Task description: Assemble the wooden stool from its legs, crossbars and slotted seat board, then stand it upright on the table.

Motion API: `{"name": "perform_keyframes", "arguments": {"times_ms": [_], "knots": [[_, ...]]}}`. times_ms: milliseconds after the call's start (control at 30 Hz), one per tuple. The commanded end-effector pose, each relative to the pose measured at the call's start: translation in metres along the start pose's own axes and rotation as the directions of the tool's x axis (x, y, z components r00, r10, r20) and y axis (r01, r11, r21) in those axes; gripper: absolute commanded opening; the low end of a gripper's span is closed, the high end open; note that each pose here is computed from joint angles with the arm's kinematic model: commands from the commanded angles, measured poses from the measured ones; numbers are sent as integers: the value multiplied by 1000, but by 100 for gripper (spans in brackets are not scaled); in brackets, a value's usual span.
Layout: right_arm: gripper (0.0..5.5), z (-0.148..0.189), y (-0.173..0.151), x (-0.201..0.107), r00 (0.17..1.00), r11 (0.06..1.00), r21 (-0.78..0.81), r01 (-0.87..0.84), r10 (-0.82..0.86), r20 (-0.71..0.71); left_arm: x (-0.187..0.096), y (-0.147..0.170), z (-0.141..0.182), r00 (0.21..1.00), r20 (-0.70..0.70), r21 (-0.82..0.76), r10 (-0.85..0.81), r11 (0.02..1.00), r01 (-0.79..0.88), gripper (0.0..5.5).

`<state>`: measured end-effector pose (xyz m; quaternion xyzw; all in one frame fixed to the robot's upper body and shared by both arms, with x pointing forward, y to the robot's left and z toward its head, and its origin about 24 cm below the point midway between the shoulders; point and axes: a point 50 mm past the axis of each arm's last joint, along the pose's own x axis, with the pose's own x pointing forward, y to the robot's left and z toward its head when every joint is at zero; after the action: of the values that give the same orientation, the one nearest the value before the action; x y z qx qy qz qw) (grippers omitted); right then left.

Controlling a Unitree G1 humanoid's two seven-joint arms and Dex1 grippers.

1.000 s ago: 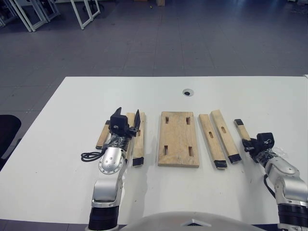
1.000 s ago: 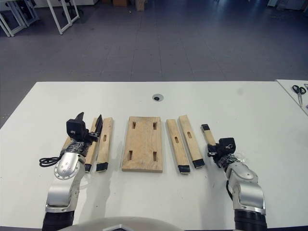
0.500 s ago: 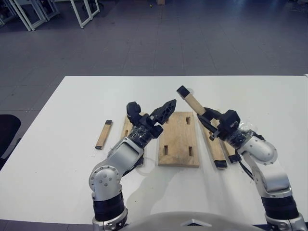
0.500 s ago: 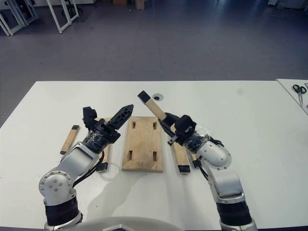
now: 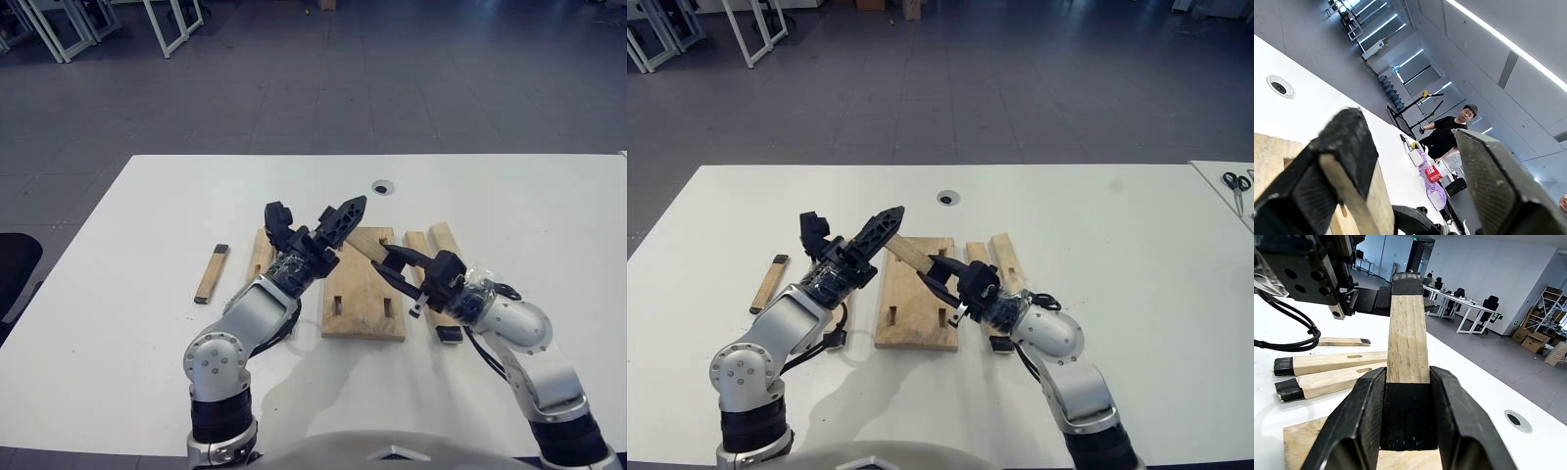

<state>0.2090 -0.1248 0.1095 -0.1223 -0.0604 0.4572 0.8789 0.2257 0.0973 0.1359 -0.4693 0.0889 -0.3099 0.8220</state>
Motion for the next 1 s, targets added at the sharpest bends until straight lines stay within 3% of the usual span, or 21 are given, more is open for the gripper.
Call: {"name": "perform_keyframes", "arguments": {"times_ms": [33, 367, 533, 733, 1000], "knots": [[128, 1, 1, -1, 1000, 1000, 22, -12, 12, -15, 1, -2, 3, 1000, 4, 77, -12, 997, 12, 292], [128, 4, -2, -2, 1000, 992, 122, -20, 20, 3, -2, 4, -1, 1000, -7, 77, -24, 997, 25, 129], [128, 5, -3, -3, 1000, 994, 110, -18, 18, 0, -6, 20, -6, 996, -66, 94, 57, 994, -50, 52], [128, 7, -3, -4, 1000, 995, 102, -22, 22, 3, -10, 38, -10, 981, -91, 159, 171, 975, -155, 44], [298, -5, -6, -10, 994, 997, 73, 0, 8, -111, -12, 43, 10, 978, 38, 120, 203, 971, -207, 43]]}}
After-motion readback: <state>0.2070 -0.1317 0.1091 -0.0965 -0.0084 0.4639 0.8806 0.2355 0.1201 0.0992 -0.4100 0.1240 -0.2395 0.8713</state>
